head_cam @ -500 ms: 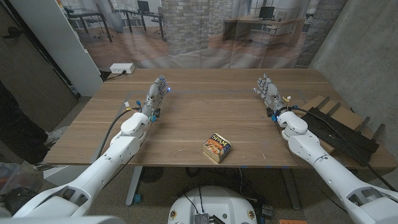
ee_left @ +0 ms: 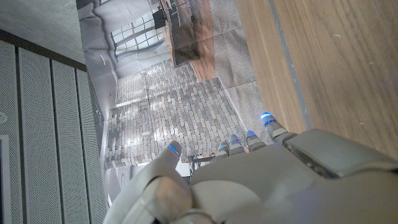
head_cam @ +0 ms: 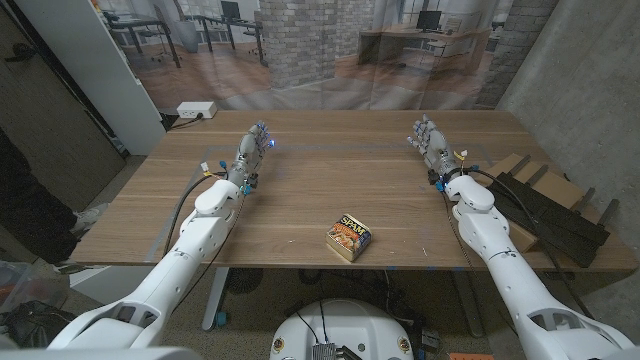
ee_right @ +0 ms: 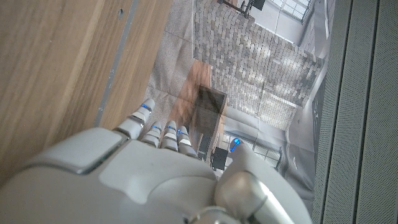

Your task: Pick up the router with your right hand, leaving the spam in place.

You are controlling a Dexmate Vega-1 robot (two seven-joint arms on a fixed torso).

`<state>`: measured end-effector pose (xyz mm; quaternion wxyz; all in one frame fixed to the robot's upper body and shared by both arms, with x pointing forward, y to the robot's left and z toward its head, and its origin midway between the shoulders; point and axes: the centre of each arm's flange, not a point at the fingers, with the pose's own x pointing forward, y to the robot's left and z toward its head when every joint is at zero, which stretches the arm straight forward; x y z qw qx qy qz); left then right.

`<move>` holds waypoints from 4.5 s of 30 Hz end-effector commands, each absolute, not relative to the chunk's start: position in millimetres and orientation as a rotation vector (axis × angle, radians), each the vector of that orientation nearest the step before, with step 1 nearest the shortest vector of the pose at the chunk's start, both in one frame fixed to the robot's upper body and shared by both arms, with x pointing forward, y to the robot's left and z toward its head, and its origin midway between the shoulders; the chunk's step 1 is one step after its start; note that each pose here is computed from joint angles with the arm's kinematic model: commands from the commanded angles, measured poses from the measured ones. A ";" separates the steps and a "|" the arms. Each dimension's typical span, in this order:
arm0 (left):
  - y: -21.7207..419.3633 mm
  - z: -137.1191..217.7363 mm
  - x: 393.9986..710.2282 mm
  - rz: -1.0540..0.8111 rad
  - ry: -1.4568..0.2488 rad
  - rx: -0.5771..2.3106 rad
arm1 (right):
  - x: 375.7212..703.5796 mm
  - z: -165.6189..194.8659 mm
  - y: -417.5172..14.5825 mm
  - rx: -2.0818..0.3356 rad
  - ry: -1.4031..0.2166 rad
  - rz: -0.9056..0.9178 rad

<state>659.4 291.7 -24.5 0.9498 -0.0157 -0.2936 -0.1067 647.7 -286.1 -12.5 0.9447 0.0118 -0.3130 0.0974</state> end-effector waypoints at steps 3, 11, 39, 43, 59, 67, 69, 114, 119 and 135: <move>293.0 -22.3 667.5 -0.218 -0.596 -0.048 | 637.2 -5.8 -293.1 -0.081 -0.651 0.174; 290.7 -18.9 672.3 -0.232 -0.598 -0.044 | 628.2 3.6 -299.4 -0.152 -0.664 0.150; 290.2 -11.8 677.8 -0.242 -0.612 -0.045 | 597.3 23.7 -320.2 -0.344 -0.688 0.068; 290.6 -11.7 677.4 -0.242 -0.613 -0.046 | 592.1 25.9 -324.0 -0.383 -0.687 0.044; 291.6 -10.7 675.5 -0.251 -0.619 -0.043 | 572.1 30.2 -337.0 -0.467 -0.692 -0.035; 291.8 -8.0 676.9 -0.257 -0.624 -0.041 | 561.5 31.0 -341.3 -0.508 -0.690 -0.078; 292.2 -7.6 677.5 -0.258 -0.623 -0.042 | 558.6 31.0 -342.1 -0.522 -0.694 -0.092; 291.0 5.6 694.6 -0.290 -0.630 -0.034 | 511.8 27.5 -365.9 -0.717 -0.616 -0.309; 290.7 6.5 696.3 -0.294 -0.629 -0.034 | 507.4 25.7 -367.7 -0.733 -0.604 -0.333; 291.0 10.4 701.5 -0.303 -0.631 -0.029 | 488.9 16.1 -378.6 -0.757 -0.556 -0.410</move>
